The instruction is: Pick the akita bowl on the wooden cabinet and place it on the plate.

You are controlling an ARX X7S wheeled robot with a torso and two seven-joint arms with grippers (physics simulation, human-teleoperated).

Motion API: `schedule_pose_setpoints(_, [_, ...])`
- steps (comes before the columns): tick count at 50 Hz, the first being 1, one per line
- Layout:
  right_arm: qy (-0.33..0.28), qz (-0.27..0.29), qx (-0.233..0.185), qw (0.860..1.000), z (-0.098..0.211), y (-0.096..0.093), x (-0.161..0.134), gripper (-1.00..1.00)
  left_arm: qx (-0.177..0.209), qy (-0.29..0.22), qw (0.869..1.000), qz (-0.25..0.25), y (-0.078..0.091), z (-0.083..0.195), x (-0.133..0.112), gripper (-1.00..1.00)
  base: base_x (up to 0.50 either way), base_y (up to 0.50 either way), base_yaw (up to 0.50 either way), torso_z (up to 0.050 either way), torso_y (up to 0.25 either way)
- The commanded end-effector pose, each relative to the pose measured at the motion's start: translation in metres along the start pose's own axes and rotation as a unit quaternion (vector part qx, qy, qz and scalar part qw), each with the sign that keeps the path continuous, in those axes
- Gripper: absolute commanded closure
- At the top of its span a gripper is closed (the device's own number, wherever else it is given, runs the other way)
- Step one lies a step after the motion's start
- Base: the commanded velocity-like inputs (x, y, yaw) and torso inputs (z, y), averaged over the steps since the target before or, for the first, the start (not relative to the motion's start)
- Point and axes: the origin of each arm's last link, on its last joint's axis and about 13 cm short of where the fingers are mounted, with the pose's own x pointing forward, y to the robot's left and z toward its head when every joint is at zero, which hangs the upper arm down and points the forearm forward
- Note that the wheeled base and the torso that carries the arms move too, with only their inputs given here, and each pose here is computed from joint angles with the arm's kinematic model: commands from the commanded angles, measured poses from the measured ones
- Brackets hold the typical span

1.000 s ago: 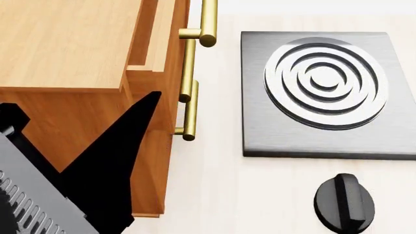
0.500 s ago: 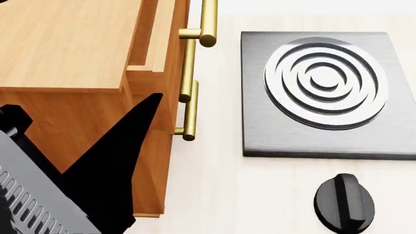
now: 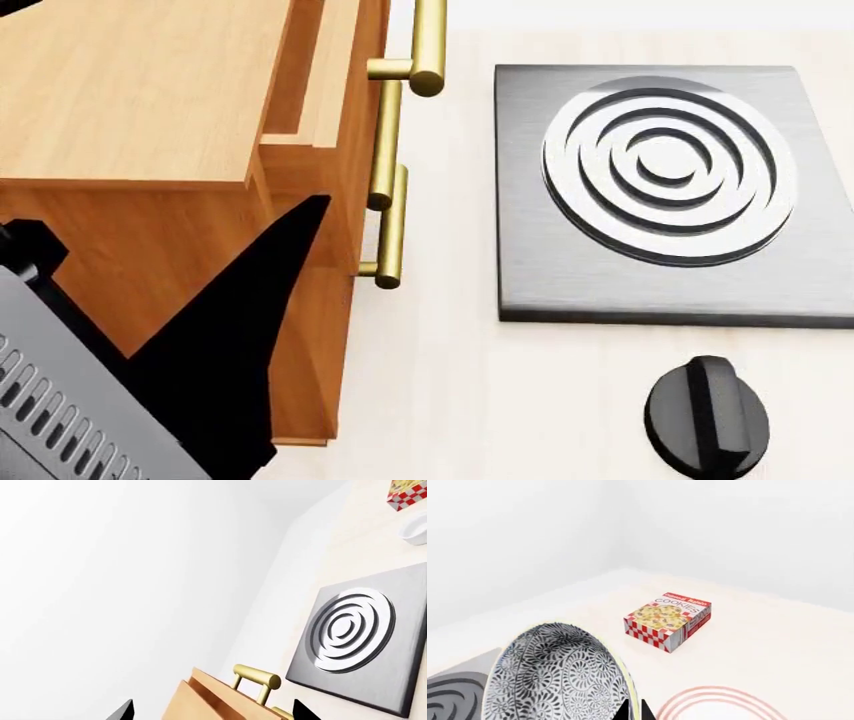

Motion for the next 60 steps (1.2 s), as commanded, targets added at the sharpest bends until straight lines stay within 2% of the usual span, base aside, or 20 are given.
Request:
schedule_pose_setpoints(1, [0.010, -0.006, 0.058, 0.998, -0.001, -0.011, 0.002, 1.00, -0.001, 0.002, 1.000, 0.000, 0.000, -0.001, 0.000, -1.00, 0.00, 0.00, 0.00, 0.000, 0.000])
schedule_pose_setpoints(13, [0.028, -0.021, 0.099, 0.994, -0.002, -0.017, 0.006, 1.00, -0.003, 0.001, 1.000, 0.002, 0.000, -0.001, 0.001, -1.00, 0.00, 0.00, 0.00, 0.000, 0.000])
schedule_pose_setpoints(22, [0.030, -0.029, 0.098, 0.994, -0.002, -0.017, 0.013, 1.00, -0.003, 0.002, 1.000, 0.003, -0.001, -0.002, 0.000, -1.00, 0.00, 0.00, 0.00, 0.001, 0.000])
schedule_pose_setpoints(25, [0.035, -0.039, 0.108, 0.993, -0.003, -0.020, 0.016, 1.00, -0.007, 0.001, 1.000, 0.003, 0.000, -0.002, 0.000, -1.00, 0.00, 0.00, 0.00, 0.000, 0.000])
schedule_pose_setpoints(45, [0.038, -0.070, 0.087, 0.993, 0.000, -0.028, 0.028, 1.00, -0.008, 0.003, 1.000, -0.002, -0.003, -0.004, 0.002, -1.00, 0.00, 0.00, 0.00, 0.000, 0.001])
schedule_pose_setpoints(60, [0.038, -0.080, 0.052, 0.995, 0.008, -0.030, 0.037, 1.00, -0.009, 0.005, 1.000, -0.003, -0.005, -0.006, 0.003, -1.00, 0.00, 0.00, 0.00, 0.000, 0.000])
